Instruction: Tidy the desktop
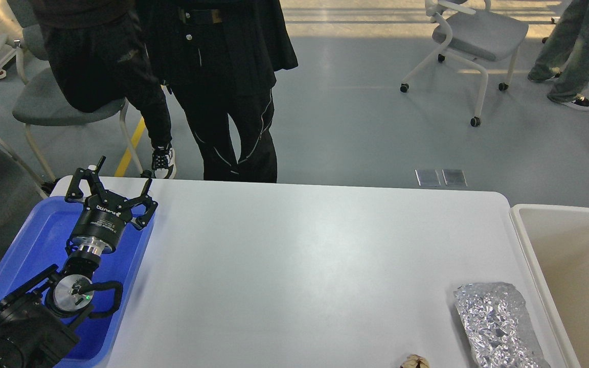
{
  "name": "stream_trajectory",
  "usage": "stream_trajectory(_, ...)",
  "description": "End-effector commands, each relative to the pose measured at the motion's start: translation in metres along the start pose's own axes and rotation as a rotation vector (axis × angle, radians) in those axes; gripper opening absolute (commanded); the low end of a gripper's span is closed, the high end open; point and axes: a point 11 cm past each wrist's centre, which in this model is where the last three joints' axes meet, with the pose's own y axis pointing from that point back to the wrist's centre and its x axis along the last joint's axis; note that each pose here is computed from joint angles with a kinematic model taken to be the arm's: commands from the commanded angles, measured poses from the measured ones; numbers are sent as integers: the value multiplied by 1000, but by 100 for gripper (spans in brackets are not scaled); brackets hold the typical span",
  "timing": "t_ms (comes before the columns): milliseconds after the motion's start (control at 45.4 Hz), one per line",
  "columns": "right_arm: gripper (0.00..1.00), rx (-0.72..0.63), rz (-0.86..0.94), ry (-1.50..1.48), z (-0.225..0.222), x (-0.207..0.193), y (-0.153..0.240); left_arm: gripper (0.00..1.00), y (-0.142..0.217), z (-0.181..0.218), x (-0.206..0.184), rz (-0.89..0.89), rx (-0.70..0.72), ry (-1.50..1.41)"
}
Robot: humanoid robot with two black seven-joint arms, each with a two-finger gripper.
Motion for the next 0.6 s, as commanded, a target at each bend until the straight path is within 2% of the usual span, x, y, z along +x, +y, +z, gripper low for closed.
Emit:
stream_trajectory(0,0,-55,46,-56,37,-26,-1,100,0,0,0,1,0,-1)
stream_trajectory(198,0,-62,99,-54,42,-45,-7,100,0,0,0,1,0,-1)
stream_trajectory(573,0,-21,164,-101,23,-37,-11,100,0,0,0,1,0,-1)
